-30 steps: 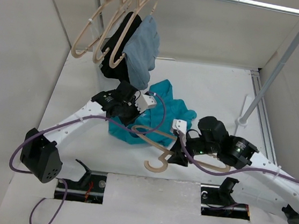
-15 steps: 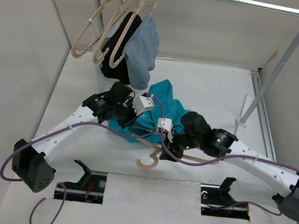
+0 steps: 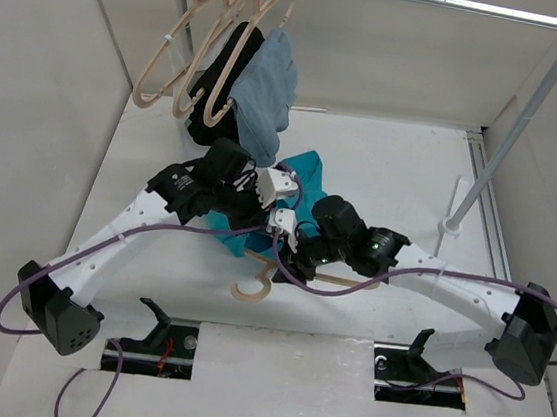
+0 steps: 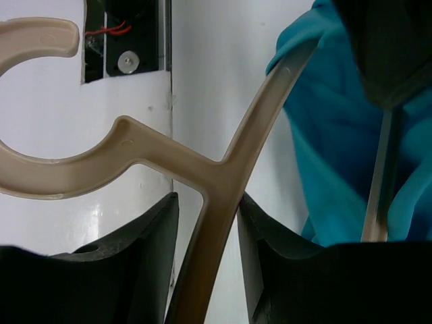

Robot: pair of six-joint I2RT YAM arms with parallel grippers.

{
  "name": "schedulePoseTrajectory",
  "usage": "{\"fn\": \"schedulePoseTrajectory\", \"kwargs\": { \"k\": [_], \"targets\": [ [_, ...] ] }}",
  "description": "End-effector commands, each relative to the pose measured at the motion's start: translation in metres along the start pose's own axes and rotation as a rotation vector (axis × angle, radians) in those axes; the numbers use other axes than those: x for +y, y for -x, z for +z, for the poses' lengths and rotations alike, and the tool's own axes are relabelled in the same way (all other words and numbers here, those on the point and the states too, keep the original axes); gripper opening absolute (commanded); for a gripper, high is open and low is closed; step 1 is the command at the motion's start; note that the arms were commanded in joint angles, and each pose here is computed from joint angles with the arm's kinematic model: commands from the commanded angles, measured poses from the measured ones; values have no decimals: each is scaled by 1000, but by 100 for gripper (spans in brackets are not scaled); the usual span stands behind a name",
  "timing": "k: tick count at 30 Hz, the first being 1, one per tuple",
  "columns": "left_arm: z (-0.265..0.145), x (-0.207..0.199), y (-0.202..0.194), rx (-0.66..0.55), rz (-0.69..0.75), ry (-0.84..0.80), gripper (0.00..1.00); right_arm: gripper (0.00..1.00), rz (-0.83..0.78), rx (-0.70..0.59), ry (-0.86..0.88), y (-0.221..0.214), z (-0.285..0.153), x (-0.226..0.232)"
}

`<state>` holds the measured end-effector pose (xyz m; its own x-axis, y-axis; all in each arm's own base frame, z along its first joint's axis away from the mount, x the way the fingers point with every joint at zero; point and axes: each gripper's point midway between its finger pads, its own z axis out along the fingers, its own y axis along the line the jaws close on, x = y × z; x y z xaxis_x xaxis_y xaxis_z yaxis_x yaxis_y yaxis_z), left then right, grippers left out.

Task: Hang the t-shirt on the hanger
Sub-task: Place tshirt on hanger

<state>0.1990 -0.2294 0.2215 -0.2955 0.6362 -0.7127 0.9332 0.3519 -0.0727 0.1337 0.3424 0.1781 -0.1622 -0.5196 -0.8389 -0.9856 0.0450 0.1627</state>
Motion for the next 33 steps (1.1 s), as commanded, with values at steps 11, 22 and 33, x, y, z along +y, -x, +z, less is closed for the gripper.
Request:
{"fn": "schedulePoseTrajectory", "kwargs": {
  "k": [11,22,33],
  "targets": [
    [-5,-20,-2,22,22,-103,33,0,-73,-96,-191,28,-4,-54],
    [-41,63,1,4,211,228,53,0,-105,-14,-83,-10,36,-62],
    [-67,68,-89,192,651,238,63,0,-95,-13,-40,-15,42,-69]
  ]
}}
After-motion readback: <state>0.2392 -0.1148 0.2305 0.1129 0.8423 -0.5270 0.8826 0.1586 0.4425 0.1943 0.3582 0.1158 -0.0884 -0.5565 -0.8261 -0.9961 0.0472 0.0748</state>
